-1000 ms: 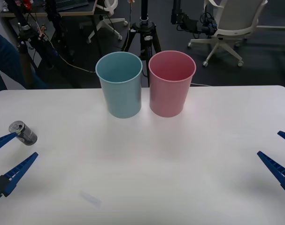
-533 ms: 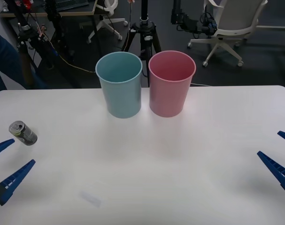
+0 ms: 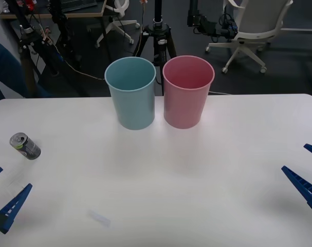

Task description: Grasp the object on the table and drop it into the matching bin: aluminum can to the light blue bin, PET bottle to the pink bin.

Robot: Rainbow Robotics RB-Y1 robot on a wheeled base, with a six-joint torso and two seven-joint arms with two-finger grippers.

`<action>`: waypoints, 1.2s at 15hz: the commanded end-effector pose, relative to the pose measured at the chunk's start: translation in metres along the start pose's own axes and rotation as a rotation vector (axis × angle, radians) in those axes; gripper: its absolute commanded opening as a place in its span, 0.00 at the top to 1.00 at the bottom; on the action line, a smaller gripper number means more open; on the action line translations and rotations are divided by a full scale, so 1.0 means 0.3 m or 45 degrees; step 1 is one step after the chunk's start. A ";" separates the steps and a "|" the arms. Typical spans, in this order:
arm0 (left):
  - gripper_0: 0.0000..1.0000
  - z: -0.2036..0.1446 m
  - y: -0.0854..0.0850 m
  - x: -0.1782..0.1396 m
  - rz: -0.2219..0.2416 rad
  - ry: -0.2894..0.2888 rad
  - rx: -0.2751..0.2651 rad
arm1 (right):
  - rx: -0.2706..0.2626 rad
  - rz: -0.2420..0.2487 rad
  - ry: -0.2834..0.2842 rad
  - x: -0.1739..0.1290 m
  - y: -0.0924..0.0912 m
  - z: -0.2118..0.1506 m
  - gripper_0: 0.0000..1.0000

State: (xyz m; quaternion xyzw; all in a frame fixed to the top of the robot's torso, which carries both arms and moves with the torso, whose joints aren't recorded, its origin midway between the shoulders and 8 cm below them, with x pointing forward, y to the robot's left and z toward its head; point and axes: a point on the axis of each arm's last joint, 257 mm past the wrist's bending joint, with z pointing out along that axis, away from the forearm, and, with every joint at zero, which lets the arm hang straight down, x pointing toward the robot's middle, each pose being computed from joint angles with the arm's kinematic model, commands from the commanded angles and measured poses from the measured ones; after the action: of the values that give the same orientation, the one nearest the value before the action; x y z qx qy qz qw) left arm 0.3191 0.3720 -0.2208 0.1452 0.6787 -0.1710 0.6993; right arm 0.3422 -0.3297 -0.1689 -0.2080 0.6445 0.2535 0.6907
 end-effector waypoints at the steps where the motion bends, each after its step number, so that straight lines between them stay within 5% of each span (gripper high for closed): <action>1: 0.00 0.004 0.059 0.056 -0.025 0.012 -0.049 | 0.000 0.000 0.000 0.000 0.000 0.000 0.00; 7: 0.00 0.017 0.239 0.165 0.039 -0.011 -0.219 | 0.000 0.000 0.000 0.000 0.000 0.000 0.00; 18: 0.00 0.203 0.374 0.277 0.067 -0.019 -0.315 | 0.000 0.000 0.000 0.000 0.000 0.000 0.00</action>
State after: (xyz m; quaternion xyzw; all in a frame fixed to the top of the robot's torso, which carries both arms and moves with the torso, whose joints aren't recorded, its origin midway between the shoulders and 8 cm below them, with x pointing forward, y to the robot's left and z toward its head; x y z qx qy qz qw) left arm 0.4205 0.4432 -0.3029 0.0773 0.6844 -0.0674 0.7218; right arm 0.3423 -0.3297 -0.1689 -0.2079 0.6445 0.2535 0.6907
